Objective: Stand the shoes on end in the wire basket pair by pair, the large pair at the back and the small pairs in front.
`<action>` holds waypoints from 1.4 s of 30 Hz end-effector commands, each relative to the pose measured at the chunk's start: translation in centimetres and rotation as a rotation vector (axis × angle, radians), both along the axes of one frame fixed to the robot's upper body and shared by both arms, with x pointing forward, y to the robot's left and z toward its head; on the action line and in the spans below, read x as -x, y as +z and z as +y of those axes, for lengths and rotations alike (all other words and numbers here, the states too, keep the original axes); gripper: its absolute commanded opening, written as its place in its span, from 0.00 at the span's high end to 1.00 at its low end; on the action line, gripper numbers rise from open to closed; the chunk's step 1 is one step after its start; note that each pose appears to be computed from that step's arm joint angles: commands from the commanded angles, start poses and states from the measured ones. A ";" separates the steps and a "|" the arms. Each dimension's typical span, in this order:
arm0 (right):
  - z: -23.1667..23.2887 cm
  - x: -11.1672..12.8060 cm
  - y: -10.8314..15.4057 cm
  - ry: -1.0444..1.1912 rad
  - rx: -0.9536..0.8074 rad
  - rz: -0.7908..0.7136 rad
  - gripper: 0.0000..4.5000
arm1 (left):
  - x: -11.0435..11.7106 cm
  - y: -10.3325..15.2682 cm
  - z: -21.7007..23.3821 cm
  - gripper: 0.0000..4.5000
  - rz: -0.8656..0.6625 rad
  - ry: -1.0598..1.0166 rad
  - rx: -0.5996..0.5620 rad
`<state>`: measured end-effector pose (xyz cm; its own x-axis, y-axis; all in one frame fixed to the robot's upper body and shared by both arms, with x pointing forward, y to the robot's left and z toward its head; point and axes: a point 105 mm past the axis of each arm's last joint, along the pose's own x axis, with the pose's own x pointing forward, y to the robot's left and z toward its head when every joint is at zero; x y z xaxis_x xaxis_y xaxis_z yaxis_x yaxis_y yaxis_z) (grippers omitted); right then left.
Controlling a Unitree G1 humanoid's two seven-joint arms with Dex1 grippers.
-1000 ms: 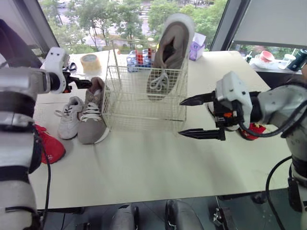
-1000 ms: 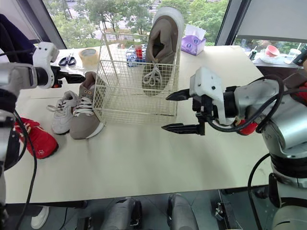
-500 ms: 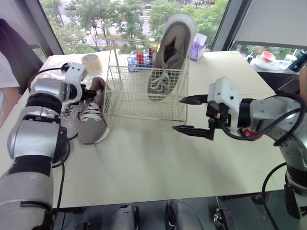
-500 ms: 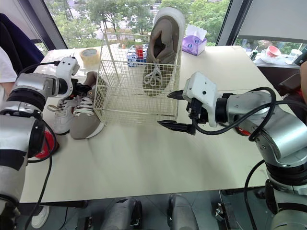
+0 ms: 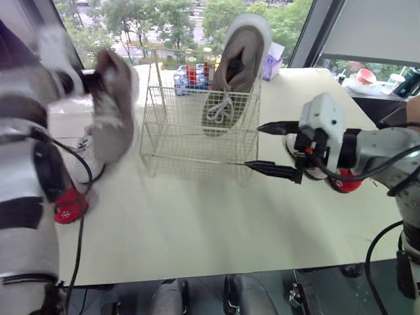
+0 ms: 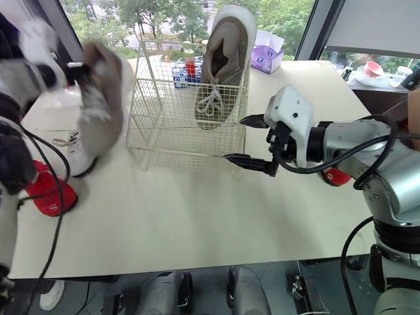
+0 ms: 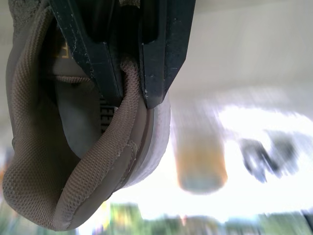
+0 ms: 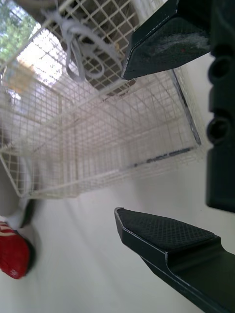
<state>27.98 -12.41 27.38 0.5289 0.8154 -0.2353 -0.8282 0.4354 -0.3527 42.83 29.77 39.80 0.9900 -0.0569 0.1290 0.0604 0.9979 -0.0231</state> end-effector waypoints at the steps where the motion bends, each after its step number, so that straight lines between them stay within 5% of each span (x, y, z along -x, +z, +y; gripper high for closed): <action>1: -0.4 0.1 2.2 0.006 -0.034 -0.058 0.00 | 4.3 10.2 -1.8 0.99 -0.444 -0.081 -0.033; 3: -0.5 -0.5 3.7 0.007 -0.090 -0.079 0.00 | 6.5 13.6 -3.3 0.99 -0.649 -0.161 0.045; 7: -0.7 -1.3 5.2 -0.012 -0.138 -0.109 0.00 | 7.1 14.8 -6.1 0.99 -0.822 -0.214 0.135; 16: -1.4 -0.8 5.5 -0.065 -0.156 -0.121 0.00 | 4.7 9.9 -14.8 0.99 -0.959 -0.222 0.042; 27: -1.5 -0.3 5.2 -0.115 -0.169 -0.126 0.00 | 1.9 5.7 -18.6 0.99 -0.850 -0.282 0.109; 42: -0.7 -1.7 4.9 -0.086 -0.202 -0.109 0.00 | 0.2 -3.9 -17.2 0.99 -0.613 -0.203 0.084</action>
<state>29.99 -13.19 30.82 0.6182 0.7837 -0.0607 -0.7618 0.5783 -0.2920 43.07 12.62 35.42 0.7096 -0.1971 0.6765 0.2685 0.9633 -0.0011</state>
